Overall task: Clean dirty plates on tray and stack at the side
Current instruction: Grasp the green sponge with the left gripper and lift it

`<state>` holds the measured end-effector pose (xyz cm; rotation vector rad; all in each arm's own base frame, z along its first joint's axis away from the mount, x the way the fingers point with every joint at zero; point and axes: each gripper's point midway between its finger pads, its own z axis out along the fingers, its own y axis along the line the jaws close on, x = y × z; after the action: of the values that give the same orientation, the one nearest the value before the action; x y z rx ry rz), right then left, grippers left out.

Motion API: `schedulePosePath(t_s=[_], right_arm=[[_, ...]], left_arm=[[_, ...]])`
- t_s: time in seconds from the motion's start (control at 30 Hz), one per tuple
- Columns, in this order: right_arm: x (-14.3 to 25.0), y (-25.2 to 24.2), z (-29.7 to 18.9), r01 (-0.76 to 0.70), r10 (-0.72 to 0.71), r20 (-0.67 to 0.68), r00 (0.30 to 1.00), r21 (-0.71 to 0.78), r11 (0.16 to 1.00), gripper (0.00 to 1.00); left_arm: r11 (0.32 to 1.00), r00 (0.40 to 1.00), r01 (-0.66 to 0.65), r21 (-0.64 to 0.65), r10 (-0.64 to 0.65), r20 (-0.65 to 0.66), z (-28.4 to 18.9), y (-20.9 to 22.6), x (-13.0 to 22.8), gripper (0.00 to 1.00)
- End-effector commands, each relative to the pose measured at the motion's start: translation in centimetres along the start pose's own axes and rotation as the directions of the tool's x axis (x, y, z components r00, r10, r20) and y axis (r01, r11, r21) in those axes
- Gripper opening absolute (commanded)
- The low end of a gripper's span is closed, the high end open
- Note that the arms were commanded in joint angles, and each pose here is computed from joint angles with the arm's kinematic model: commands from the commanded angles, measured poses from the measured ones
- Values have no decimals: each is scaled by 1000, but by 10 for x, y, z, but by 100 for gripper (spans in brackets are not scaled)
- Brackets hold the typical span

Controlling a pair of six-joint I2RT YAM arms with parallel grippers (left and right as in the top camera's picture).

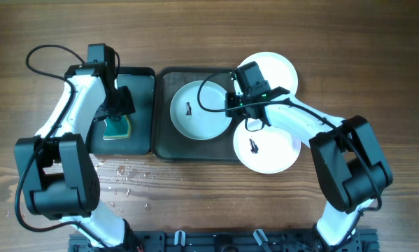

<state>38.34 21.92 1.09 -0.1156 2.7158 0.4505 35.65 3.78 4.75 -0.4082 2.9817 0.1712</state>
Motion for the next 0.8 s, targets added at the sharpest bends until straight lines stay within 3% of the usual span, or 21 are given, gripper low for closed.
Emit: schedulePosePath(t_s=[0.0, 0.43, 0.57, 0.77], right_arm=[[6, -2, 6, -10, 10, -17, 1000, 5, 1000, 4], [5, -1, 6, -9, 9, -11, 1000, 2, 1000, 4], [5, -1, 6, -12, 12, -10, 1000, 1, 1000, 5], [4, -1, 6, -12, 12, -8, 1000, 0, 1000, 5]], left_arm=[[998, 1000, -29, -50, 29, -9, 7, 12, 0, 63], [999, 999, -31, -39, 30, -37, 27, 8, 0, 64], [999, 998, -34, -42, 32, -54, 31, 9, 3, 57], [998, 998, -35, -44, 32, -57, 44, 9, 12, 58]])
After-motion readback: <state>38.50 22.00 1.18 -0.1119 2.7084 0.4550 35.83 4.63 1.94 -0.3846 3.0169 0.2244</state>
